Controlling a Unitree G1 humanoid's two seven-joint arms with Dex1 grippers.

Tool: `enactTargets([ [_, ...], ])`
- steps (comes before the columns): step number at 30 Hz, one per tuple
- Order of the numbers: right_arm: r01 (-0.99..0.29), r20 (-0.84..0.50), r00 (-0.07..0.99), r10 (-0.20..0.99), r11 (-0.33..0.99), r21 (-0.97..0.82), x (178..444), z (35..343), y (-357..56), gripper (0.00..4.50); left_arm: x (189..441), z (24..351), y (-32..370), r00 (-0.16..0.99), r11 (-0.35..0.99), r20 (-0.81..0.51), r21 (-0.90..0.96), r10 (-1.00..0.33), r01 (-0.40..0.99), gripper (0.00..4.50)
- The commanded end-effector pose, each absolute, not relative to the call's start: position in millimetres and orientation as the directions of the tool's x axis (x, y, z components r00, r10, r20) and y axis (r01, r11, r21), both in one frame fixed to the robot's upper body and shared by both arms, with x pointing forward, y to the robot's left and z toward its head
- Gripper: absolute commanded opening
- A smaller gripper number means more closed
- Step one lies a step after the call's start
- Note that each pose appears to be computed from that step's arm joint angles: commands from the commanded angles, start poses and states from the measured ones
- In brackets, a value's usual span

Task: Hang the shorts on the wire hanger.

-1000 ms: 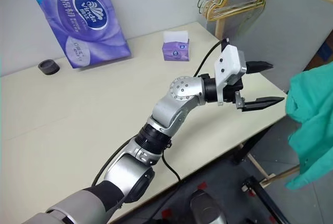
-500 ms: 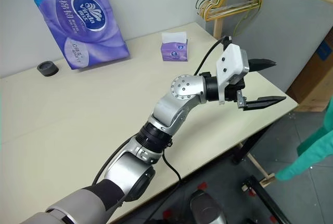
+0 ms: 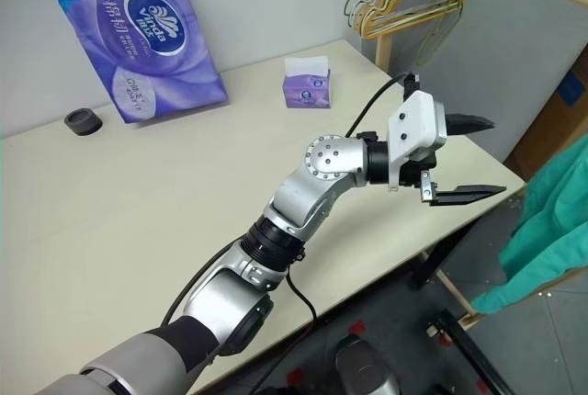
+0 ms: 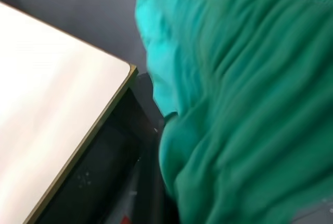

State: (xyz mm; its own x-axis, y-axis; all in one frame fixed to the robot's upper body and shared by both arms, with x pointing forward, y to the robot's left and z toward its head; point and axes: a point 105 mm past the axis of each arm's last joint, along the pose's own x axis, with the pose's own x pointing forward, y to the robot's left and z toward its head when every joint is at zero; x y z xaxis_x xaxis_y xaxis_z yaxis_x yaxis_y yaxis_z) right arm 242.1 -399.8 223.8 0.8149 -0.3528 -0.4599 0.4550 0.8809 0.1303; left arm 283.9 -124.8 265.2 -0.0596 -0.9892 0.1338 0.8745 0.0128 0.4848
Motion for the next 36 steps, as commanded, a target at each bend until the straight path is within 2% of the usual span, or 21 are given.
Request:
enactTargets([
  [1, 0.434, -0.404, 0.843, -0.356, 0.894, 0.116, 241.2, 239.6, -395.2, 1.75, 275.8, 277.2, -128.3, -0.083, 0.016, 0.164, 0.527, -0.983, 0.85, 4.5],
  [9, 0.452, -0.325, 0.84, -0.434, 0.892, -0.022, 231.7, 254.7, -387.8, 4.47, 276.1, 280.2, -130.4, -0.078, 0.028, 0.172, 0.539, -0.982, 0.842, 4.5],
  [11, 0.464, -0.309, 0.841, -0.445, 0.886, -0.011, 230.2, 256.1, -386.6, 4.47, 276.3, 280.5, -130.4, -0.076, 0.03, 0.174, 0.54, -0.982, 0.841, 4.5],
  [16, 0.582, -0.142, 0.791, -0.596, 0.803, -0.127, 216.9, 278.9, -378.0, 4.47, 279.4, 278.4, -129.1, -0.063, 0.041, 0.169, 0.548, -0.984, 0.836, 4.5],
  [19, 0.603, -0.064, 0.787, -0.613, 0.787, -0.127, 216.3, 286.3, -362.0, 4.47, 282.2, 276.2, -127.6, -0.051, 0.048, 0.16, 0.558, -0.986, 0.829, 4.5],
  [23, 0.604, -0.042, 0.794, -0.606, 0.795, -0.053, 218.3, 284.4, -341.2, 4.47, 286.3, 273.4, -125.2, -0.036, 0.057, 0.153, 0.565, -0.988, 0.823, 4.5],
  [27, 0.534, 0.014, 0.846, -0.534, 0.845, -0.035, 231.9, 295.6, -308.2, 4.47, 294.3, 270.4, -120.2, -0.005, 0.081, 0.149, 0.562, -0.989, 0.823, 4.5],
  [30, 0.484, 0.059, 0.875, -0.481, 0.869, -0.097, 240.4, 303.3, -295.3, 4.47, 302.3, 268.9, -113.7, 0.029, 0.108, 0.151, 0.544, -0.988, 0.832, 4.5],
  [33, 0.385, 0.118, 0.922, -0.368, 0.899, -0.207, 254.3, 307.6, -277.7, 4.47, 323.9, 269.4, -92.4, 0.135, 0.204, 0.18, 0.451, -0.974, 0.869, 4.5],
  [36, 0.349, 0.179, 0.934, -0.309, 0.896, -0.274, 262.8, 309.4, -270.2, 4.47, 341.2, 268.7, -72.4, 0.234, 0.292, 0.192, 0.385, -0.953, 0.876, 4.5],
])
